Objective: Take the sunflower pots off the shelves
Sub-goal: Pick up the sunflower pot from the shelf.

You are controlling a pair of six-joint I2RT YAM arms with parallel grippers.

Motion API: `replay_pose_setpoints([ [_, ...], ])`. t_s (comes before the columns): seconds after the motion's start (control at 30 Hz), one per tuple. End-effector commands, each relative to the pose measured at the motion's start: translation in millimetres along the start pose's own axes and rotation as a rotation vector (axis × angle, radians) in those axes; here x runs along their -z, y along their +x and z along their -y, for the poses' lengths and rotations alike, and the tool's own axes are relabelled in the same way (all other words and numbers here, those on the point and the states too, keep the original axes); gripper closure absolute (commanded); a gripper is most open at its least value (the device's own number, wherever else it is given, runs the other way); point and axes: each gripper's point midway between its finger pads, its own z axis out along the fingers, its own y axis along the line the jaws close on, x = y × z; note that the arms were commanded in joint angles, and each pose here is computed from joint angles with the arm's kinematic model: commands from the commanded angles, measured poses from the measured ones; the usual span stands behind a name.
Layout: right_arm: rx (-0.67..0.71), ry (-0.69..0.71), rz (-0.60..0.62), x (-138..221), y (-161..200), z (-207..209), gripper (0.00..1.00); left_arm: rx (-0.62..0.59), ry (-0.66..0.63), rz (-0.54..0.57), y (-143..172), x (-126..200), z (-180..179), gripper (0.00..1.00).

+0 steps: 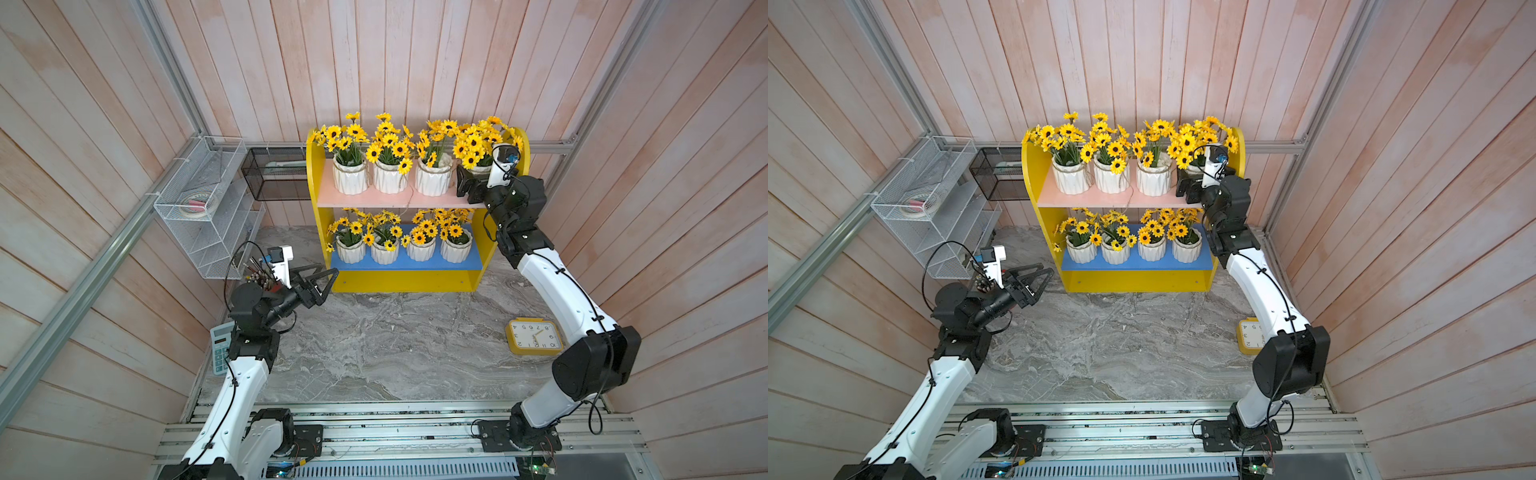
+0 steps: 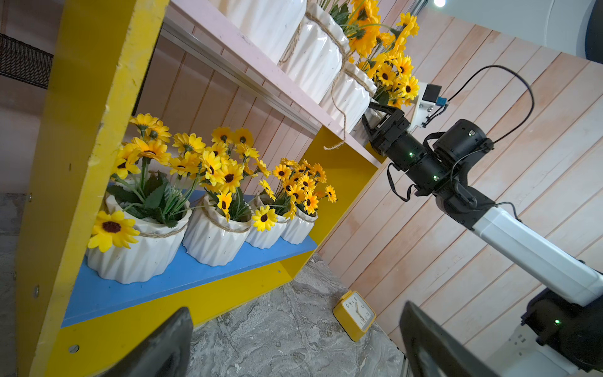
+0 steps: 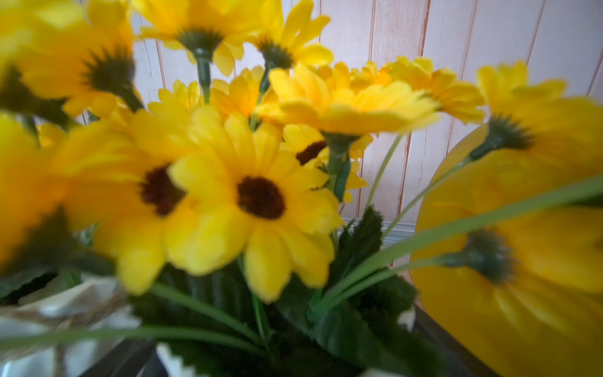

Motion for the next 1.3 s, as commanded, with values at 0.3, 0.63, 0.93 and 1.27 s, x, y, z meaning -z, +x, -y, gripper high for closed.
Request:
replay_pose_setpoints([
  [0.3, 0.018, -0.015, 0.034, -10, -6, 2, 0.02, 0.006, 0.025, -0.015, 6, -2, 0, 0.00],
  [0.63, 0.035, -0.034, 0.049, -5, -7, 0, 0.49, 0.005, 0.026, -0.020, 7, -2, 0, 0.00],
  [0.93, 0.018, -0.031, 0.110, 12, -36, -1, 1.00, 0.005, 0.031, -0.022, 7, -2, 1, 0.00],
  [1.27, 0.021, -0.009, 0.199, 39, -70, 0, 1.00, -0.002, 0.037, -0.024, 6, -2, 2, 0.00],
])
